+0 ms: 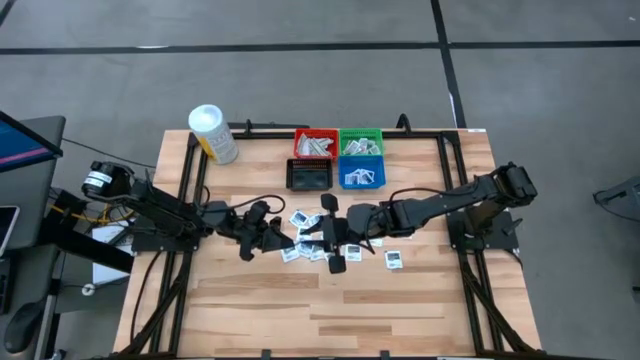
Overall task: Pick & Place First Aid Supplies
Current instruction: Put the alcohol pad into the blue basket
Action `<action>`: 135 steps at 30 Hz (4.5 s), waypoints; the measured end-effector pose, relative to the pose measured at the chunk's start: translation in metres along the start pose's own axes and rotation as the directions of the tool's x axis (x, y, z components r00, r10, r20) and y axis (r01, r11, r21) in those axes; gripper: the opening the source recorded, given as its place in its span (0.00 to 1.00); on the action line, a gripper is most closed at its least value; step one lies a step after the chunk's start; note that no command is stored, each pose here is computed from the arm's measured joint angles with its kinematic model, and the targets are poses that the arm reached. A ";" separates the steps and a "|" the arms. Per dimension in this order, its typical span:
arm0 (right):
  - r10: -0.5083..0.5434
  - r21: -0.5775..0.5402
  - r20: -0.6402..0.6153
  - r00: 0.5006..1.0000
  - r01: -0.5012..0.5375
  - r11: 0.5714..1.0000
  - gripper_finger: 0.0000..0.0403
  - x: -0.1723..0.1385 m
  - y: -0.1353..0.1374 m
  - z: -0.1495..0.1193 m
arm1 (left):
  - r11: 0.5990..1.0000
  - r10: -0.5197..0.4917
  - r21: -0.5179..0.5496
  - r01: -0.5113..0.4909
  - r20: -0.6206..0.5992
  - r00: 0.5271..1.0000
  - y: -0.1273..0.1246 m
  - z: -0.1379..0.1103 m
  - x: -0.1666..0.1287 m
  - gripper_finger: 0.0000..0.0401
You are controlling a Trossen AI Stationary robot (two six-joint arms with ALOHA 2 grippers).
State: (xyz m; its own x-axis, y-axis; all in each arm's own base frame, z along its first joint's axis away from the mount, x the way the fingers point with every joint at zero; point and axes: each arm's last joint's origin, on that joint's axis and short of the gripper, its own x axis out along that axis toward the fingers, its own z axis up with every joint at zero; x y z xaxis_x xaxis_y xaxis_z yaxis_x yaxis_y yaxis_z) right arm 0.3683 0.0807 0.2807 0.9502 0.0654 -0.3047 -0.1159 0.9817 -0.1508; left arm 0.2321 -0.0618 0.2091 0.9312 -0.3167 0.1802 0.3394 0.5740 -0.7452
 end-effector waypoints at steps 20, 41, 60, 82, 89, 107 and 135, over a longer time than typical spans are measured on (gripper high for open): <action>0.040 0.014 -0.044 0.998 -0.040 0.999 0.00 0.000 -0.001 -0.005 | 0.951 0.102 0.272 -0.145 0.168 0.980 0.002 0.013 -0.003 0.12; -0.541 -0.060 -0.539 0.646 0.611 0.789 0.00 -0.019 -0.059 -0.061 | 0.785 0.164 0.520 -0.336 0.349 0.923 -0.006 0.022 -0.039 0.20; -0.494 -0.257 -0.738 0.461 0.484 0.836 0.00 -0.044 -0.152 -0.094 | 0.674 0.376 0.410 -0.614 0.526 0.763 0.009 0.027 -0.048 0.20; -0.308 -0.174 -0.788 0.533 0.287 0.942 0.15 -0.053 -0.175 -0.117 | 0.579 0.586 0.307 -0.756 0.487 0.647 0.053 0.049 -0.064 0.19; -0.335 -0.171 -0.789 0.515 0.339 0.925 0.32 -0.053 -0.175 -0.117 | 0.552 0.694 0.387 -0.739 0.278 0.664 0.069 0.036 -0.069 0.19; -0.060 0.076 -0.574 0.817 0.126 0.989 0.29 -0.015 -0.091 -0.080 | 0.644 0.703 0.468 -0.605 -0.053 0.709 0.086 0.020 -0.075 0.19; 0.092 -0.002 -0.580 0.809 -0.114 0.994 0.29 0.036 -0.025 -0.117 | 0.686 0.674 0.501 -0.528 -0.165 0.720 0.091 0.023 -0.083 0.19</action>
State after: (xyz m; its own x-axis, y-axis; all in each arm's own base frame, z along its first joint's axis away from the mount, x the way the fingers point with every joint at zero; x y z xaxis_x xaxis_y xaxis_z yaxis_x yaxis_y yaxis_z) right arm 0.3720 0.0373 0.1632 0.5907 0.0392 -0.8059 -0.2236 0.9676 -0.1168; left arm 0.1886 0.0345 0.1411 0.8775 0.0347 -0.4783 -0.1921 0.9393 -0.2843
